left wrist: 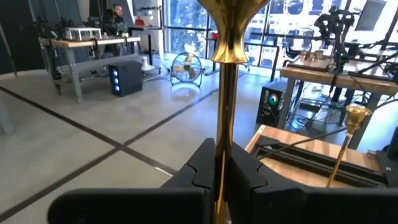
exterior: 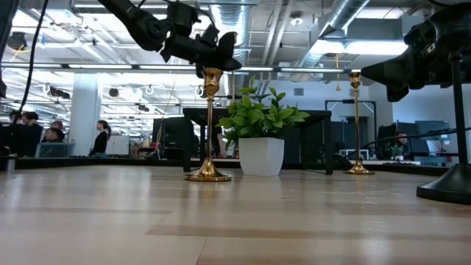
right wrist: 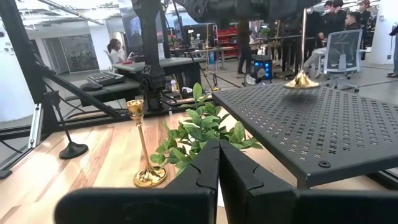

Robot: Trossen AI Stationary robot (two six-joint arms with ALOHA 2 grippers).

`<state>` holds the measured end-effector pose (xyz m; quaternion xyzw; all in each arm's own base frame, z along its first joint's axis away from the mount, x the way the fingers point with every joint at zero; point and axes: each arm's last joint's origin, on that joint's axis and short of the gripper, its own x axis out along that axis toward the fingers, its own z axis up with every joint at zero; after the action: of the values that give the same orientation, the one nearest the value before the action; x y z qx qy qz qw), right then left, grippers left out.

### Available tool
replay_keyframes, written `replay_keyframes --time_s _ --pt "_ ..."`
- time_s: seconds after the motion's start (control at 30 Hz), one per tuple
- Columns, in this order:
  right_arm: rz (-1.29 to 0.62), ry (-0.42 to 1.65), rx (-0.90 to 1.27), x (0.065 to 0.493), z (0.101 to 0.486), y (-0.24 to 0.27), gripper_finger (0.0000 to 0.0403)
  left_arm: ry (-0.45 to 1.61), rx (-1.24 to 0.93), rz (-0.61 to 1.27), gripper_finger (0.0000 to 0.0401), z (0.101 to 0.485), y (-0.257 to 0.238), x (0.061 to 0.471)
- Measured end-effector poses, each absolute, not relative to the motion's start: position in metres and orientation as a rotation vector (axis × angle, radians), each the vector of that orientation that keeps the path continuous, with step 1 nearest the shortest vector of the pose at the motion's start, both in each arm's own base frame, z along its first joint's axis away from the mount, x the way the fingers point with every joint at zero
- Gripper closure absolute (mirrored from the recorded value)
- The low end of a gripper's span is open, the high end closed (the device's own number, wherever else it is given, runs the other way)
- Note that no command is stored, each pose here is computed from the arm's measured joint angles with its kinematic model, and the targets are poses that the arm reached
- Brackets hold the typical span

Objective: Pick & Place candle stick holders
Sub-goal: Put the top left gold candle holder on the shelf

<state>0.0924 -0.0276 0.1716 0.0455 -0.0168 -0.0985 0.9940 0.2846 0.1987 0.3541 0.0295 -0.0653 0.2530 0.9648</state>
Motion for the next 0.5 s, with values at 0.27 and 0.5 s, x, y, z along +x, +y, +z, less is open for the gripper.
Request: replay_keyframes --time_s 0.27,0.5 --pt "-0.198 -0.034 0.091 0.0924 0.1716 -0.0276 0.0403 -0.138 0.046 0.511 0.0389 0.3528 0.1995 0.2859" --pt "-0.197 -0.034 0.091 0.0924 0.1716 -0.0276 0.0403 -0.140 0.047 0.511 0.0388 0.3530 0.1996 0.2857"
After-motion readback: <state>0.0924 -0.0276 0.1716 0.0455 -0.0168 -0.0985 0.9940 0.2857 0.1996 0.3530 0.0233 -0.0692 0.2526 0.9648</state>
